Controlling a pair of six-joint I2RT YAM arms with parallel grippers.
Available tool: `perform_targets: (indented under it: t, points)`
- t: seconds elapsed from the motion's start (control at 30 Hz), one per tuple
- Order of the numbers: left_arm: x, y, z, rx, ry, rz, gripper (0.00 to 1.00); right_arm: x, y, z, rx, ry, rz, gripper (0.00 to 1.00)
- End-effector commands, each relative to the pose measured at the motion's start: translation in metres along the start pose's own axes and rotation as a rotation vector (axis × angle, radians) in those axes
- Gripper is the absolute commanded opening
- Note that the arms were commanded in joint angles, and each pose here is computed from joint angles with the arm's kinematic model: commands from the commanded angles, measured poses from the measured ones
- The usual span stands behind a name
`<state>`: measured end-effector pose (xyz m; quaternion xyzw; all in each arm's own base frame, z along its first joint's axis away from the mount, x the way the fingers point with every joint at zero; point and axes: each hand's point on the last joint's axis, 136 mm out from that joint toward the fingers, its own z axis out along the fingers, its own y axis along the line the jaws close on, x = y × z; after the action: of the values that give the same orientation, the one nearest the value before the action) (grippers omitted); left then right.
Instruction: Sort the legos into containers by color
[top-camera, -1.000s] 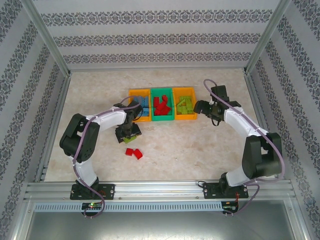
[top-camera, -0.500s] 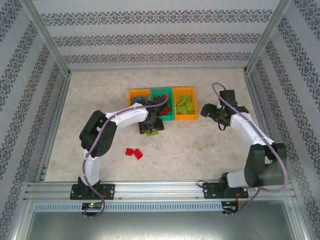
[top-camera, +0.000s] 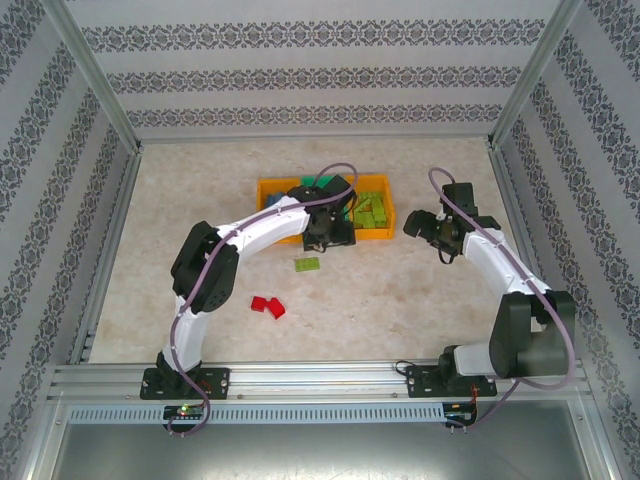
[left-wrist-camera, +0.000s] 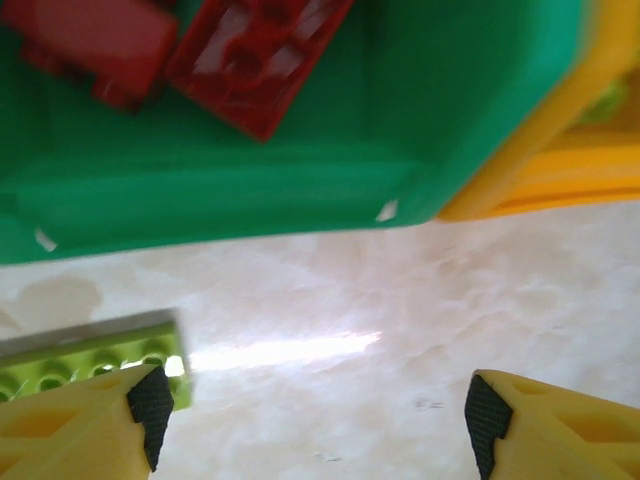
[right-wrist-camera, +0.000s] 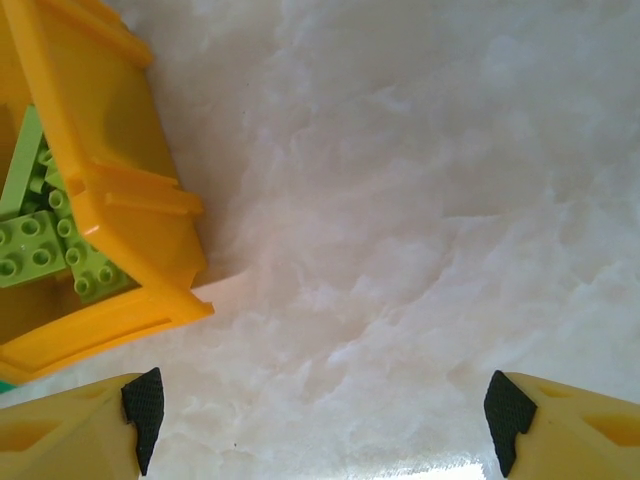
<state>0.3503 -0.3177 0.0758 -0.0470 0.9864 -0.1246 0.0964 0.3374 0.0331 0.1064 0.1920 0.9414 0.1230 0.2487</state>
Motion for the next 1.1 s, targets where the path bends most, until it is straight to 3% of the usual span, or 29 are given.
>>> perform_targets:
  t: [0.0, 0.23, 0.47, 0.8, 1.07]
  points:
    - [0.016, 0.024, -0.008, -0.049, 0.012, -0.017, 0.84, 0.021, 0.012, -0.007, -0.007, 0.011, -0.013, 0.86]
    - [0.014, 0.078, -0.037, -0.166, -0.066, -0.047, 0.99, 0.067, 0.077, -0.007, -0.02, 0.01, -0.122, 0.91]
    - [0.009, 0.146, -0.08, -0.213, -0.163, -0.141, 0.99, 0.106, 0.134, 0.005, -0.07, 0.022, -0.184, 0.93]
    - [0.02, 0.236, -0.084, -0.248, -0.146, -0.289, 0.99, 0.169, 0.228, 0.045, -0.11, 0.184, -0.409, 0.93]
    - [0.026, 0.269, -0.084, -0.22, -0.141, -0.372, 0.99, 0.19, 0.239, 0.078, -0.054, 0.259, -0.479, 0.9]
